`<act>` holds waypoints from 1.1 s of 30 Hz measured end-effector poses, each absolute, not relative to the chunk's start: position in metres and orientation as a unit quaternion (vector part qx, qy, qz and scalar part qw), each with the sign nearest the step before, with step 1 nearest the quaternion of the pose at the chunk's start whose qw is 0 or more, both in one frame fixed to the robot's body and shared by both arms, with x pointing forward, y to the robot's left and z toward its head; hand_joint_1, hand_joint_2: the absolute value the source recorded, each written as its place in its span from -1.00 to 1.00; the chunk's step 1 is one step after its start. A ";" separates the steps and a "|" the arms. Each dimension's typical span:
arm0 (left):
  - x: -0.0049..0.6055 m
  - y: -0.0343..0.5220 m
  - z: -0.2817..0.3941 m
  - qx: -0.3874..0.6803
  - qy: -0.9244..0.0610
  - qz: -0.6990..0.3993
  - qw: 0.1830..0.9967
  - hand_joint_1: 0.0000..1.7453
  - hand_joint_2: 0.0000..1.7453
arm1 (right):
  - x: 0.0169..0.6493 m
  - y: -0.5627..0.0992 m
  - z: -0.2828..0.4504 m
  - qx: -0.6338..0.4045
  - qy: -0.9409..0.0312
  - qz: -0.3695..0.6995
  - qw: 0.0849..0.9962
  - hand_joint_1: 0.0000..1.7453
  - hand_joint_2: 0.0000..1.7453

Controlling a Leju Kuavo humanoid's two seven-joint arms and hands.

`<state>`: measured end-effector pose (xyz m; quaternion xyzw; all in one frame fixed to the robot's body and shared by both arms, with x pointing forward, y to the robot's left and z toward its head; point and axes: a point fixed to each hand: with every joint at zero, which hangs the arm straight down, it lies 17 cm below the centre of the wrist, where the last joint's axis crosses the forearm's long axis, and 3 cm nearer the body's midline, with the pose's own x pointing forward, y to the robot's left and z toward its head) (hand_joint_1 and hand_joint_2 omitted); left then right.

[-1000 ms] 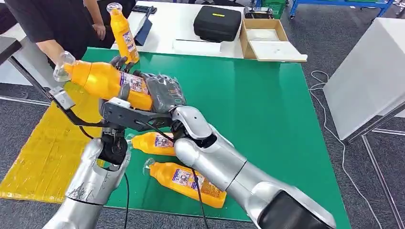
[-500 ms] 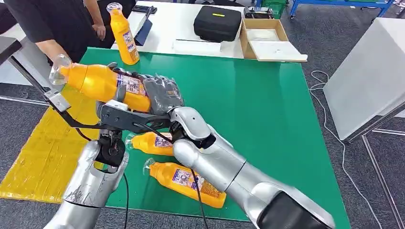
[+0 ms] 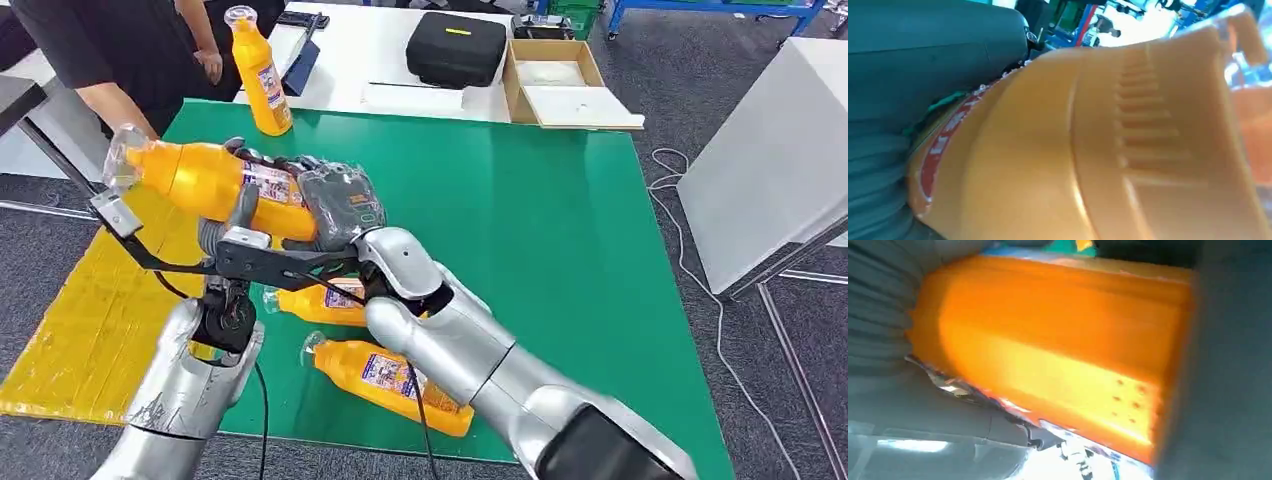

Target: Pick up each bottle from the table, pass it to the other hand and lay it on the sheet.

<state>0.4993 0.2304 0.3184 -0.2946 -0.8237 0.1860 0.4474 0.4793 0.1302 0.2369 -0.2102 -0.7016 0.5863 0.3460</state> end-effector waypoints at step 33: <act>0.509 0.294 0.304 -0.263 -0.829 0.217 0.442 1.00 1.00 | 0.538 0.022 0.312 -0.189 -0.779 0.433 0.412 -1.00 -1.00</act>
